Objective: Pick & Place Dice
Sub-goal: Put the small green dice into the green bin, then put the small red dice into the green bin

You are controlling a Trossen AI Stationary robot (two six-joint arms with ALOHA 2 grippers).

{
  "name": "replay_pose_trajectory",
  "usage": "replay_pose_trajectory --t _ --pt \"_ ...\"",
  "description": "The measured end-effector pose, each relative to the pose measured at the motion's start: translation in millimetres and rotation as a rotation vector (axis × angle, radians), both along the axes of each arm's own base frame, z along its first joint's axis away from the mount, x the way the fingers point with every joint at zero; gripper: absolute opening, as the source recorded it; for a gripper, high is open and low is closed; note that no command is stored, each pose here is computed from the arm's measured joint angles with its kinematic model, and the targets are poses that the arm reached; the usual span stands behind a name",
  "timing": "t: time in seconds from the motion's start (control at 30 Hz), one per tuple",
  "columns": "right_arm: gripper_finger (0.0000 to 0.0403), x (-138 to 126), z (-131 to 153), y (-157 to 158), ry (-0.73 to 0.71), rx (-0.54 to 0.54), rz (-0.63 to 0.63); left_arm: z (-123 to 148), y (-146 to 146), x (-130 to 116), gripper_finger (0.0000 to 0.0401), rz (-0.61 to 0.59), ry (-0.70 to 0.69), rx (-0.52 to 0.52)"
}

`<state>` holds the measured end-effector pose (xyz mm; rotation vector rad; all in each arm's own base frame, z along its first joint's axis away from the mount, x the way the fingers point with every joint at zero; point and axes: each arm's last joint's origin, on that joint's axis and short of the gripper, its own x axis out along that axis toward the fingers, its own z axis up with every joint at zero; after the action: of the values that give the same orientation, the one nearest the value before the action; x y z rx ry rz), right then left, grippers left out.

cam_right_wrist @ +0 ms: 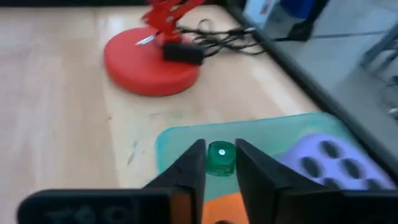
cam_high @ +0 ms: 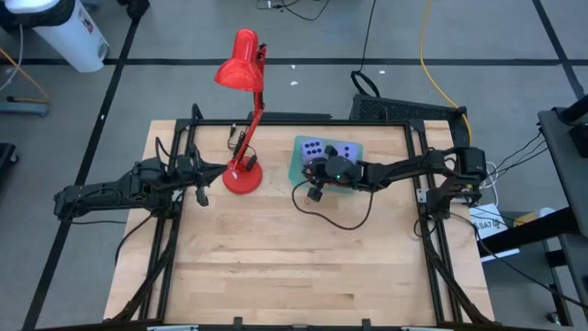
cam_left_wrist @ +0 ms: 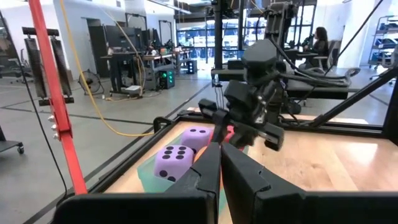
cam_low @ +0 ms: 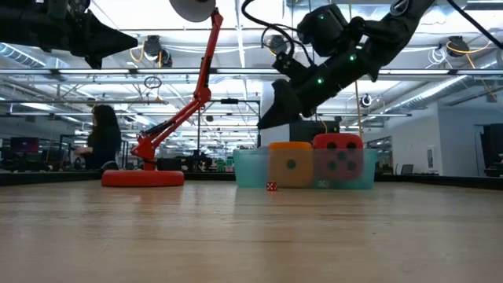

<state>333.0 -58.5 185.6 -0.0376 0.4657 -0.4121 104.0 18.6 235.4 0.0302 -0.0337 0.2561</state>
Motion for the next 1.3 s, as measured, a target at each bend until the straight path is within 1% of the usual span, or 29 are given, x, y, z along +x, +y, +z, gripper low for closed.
replay_pose_trajectory --t 0.13,0.27,0.37,0.47,0.57,0.67,0.7,0.77,0.8,0.87,0.93,1.03,1.1,1.17,1.3 --pt "0.0153 2.5 -3.9 2.9 -0.009 0.022 0.004 0.0 -0.1 0.0 0.0026 -0.003 -0.001 -0.002" --pt "0.0218 2.2 0.6 5.2 -0.017 -0.041 -0.048 -0.1 -0.1 0.0 0.0026 -0.003 0.001 -0.002" --pt "0.0244 0.3 6.6 5.0 -0.031 -0.056 -0.058 -0.3 -0.1 0.0 0.0026 -0.003 0.002 -0.001" --pt "0.0248 0.1 6.1 4.5 -0.028 -0.049 -0.068 -0.5 -0.1 0.0 0.0026 -0.003 0.005 -0.001" --pt "0.0236 1.4 6.5 8.6 -0.042 -0.048 -0.049 -0.5 -0.1 0.0 0.0026 -0.004 0.005 -0.001" --pt "0.0206 3.4 12.8 24.1 -0.076 -0.064 0.000 -1.6 -0.1 0.1 0.0026 -0.004 0.016 -0.003" --pt "0.0192 2.9 16.3 33.0 -0.084 -0.079 0.030 -2.2 -0.1 0.0 0.0026 -0.004 0.023 -0.004" --pt "0.0159 3.6 28.2 51.0 -0.151 -0.120 0.083 -3.9 -0.1 0.1 0.0026 -0.003 0.040 -0.004" --pt "0.0141 2.4 35.0 60.5 -0.176 -0.144 0.091 -4.6 -0.1 0.1 0.0026 -0.003 0.049 0.000" --pt "0.0102 -4.8 45.8 77.9 -0.184 -0.191 0.066 -5.3 0.0 0.1 0.0026 -0.003 0.058 0.008" --pt "0.0064 -10.6 51.5 92.0 -0.184 -0.212 0.039 -5.6 0.0 0.1 0.0026 -0.003 0.062 0.008" --pt "0.0015 -23.6 51.7 108.0 -0.186 -0.195 0.057 -5.6 -0.1 0.0 0.0026 -0.003 0.061 0.007" --pt "0.0006 -30.7 44.9 114.7 -0.200 -0.153 0.069 -5.6 -0.1 0.1 0.0026 -0.003 0.061 0.007" --pt "0.0012 -39.9 30.8 118.0 -0.188 -0.111 0.070 -5.5 0.0 0.0 0.0026 -0.002 0.060 0.007" --pt "0.0014 -53.2 1.4 117.3 -0.236 -0.007 0.036 -4.7 0.0 0.1 0.0026 -0.002 0.051 0.007"
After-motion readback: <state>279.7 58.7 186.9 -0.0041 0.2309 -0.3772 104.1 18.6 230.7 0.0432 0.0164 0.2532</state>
